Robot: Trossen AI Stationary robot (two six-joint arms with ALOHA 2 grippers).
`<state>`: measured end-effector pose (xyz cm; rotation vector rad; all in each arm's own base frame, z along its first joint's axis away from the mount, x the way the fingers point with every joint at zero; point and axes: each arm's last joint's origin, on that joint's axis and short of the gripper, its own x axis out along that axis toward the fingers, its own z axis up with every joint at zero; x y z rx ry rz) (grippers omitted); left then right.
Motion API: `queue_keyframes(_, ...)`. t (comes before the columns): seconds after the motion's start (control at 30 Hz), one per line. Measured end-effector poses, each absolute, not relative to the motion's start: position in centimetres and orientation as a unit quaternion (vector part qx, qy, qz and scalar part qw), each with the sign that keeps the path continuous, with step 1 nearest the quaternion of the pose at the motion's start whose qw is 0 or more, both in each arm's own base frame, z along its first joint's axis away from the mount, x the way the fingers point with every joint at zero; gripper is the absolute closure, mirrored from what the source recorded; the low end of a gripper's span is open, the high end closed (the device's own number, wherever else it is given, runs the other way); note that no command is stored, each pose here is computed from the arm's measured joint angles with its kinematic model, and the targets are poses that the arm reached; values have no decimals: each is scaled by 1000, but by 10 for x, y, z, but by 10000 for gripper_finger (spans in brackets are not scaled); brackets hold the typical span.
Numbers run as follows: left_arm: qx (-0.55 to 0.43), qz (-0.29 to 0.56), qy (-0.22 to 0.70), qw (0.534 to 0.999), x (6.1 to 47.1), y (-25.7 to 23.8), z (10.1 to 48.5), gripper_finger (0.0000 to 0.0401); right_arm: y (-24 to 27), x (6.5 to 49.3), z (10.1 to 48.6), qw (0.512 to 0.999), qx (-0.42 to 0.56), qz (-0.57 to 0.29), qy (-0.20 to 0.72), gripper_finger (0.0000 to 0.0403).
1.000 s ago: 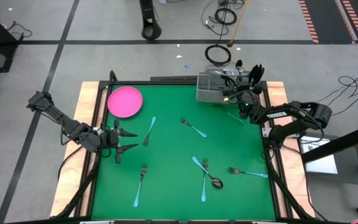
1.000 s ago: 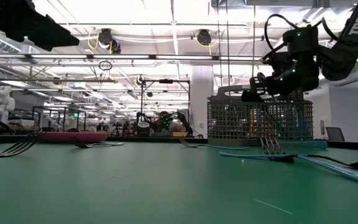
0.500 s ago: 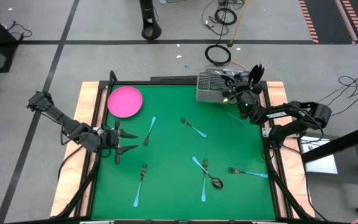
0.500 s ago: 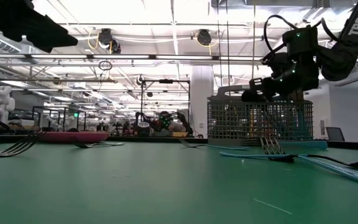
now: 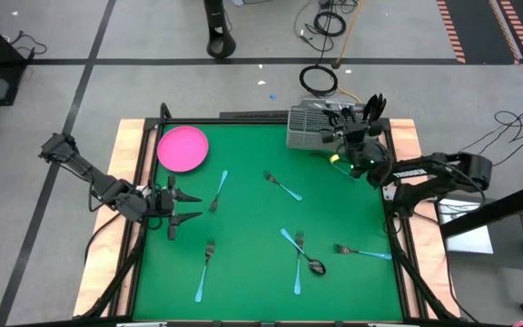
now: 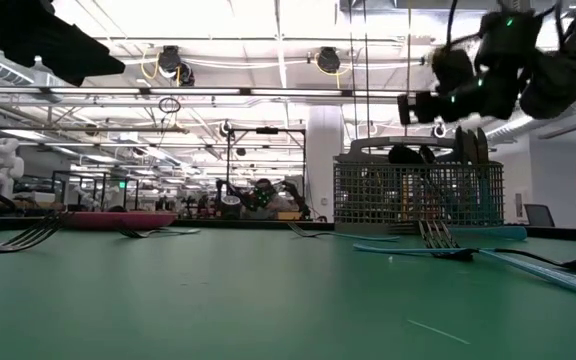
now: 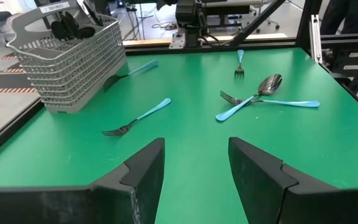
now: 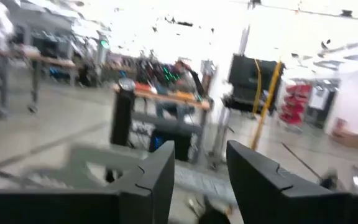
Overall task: Sort silverware
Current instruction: Put the blue spoon into the gray silverware basket
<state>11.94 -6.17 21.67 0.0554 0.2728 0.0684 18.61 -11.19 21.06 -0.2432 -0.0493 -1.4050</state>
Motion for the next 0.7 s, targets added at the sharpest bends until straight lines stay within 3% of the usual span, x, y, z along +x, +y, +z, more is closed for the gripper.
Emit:
queue_keyframes(0.27,27,34,135,990,119,-62,217,221,-77,211,270,800,-116,-582,-85,268)
queue_keyframes(0.47,24,26,136,990,120,-62,217,221,-45,250,303,860,-119,-496,0,268)
queue_keyframes(0.7,19,8,135,991,120,-63,218,221,-4,275,339,919,-45,-386,65,268)
